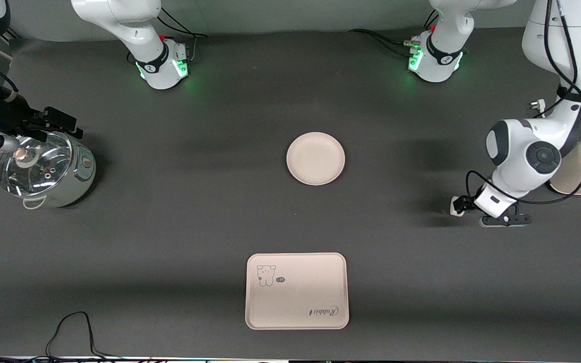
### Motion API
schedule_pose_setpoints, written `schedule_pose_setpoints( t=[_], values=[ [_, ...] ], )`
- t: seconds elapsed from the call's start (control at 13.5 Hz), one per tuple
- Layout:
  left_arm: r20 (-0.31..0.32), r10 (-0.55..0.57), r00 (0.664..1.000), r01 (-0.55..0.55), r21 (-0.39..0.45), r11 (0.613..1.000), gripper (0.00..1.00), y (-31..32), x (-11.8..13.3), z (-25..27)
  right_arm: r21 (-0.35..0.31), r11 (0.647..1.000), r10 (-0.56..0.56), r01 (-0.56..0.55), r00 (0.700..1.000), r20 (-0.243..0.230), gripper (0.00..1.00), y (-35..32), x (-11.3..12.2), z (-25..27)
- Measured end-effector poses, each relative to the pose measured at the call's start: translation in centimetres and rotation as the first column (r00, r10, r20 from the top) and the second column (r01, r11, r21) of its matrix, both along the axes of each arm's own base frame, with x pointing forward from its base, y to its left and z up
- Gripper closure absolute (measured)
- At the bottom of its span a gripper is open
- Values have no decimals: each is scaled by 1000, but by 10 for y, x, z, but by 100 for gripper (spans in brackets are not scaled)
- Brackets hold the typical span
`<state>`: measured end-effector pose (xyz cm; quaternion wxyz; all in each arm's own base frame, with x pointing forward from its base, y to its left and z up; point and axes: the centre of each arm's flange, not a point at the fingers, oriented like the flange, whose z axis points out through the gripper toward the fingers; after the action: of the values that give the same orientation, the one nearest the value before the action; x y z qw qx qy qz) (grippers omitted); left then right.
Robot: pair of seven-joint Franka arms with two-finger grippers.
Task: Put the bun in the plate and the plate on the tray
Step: 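Lower the left gripper onto the white bun and close on it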
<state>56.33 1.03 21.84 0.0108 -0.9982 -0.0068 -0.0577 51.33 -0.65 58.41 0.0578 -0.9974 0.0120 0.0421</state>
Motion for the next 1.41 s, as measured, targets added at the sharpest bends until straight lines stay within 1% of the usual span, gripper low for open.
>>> schedule_pose_setpoints(
  t=[0.15,0.22,0.52,0.59,0.89,0.97,1.04,1.19,1.26,1.34,1.41],
  values=[
    [35,-3,999,3,-3,1000,3,-2,-13,-7,0,1000,-1,1,1000,0,0,-1,0,0],
    [39,-4,999,4,-4,1000,3,-3,-17,-10,1,1000,-4,4,1000,-1,0,-2,0,0],
    [63,-5,998,6,-6,1000,3,-4,-22,-13,3,1000,-23,23,1000,-3,0,-13,-1,0],
    [65,-5,998,6,-7,1000,5,-4,-24,-14,3,1000,-23,23,1000,-5,0,-13,-1,0],
    [71,-3,997,4,-11,1000,7,-8,-26,-20,5,1000,-26,26,999,-19,0,-15,-3,-1],
    [68,-4,998,5,-12,1000,10,-10,-27,-23,5,1000,-29,29,999,-20,0,-17,-4,-1],
    [69,-6,998,6,-13,1000,10,-11,-28,-24,6,999,-35,35,999,-23,0,-20,-4,-2],
    [71,-7,997,8,-14,1000,24,-13,-29,-27,8,999,-51,51,998,-31,0,-29,-5,-6],
    [70,-7,998,8,-14,1000,24,-13,-29,-28,9,998,-58,59,998,-33,0,-33,-6,-7],
    [69,-7,998,8,-14,1000,30,-14,-29,-28,10,998,-61,62,997,-36,0,-35,-6,-8],
    [68,-8,998,9,-14,1000,43,-14,-30,-28,10,998,-60,60,998,-37,0,-34,-7,-9]
  ],
)
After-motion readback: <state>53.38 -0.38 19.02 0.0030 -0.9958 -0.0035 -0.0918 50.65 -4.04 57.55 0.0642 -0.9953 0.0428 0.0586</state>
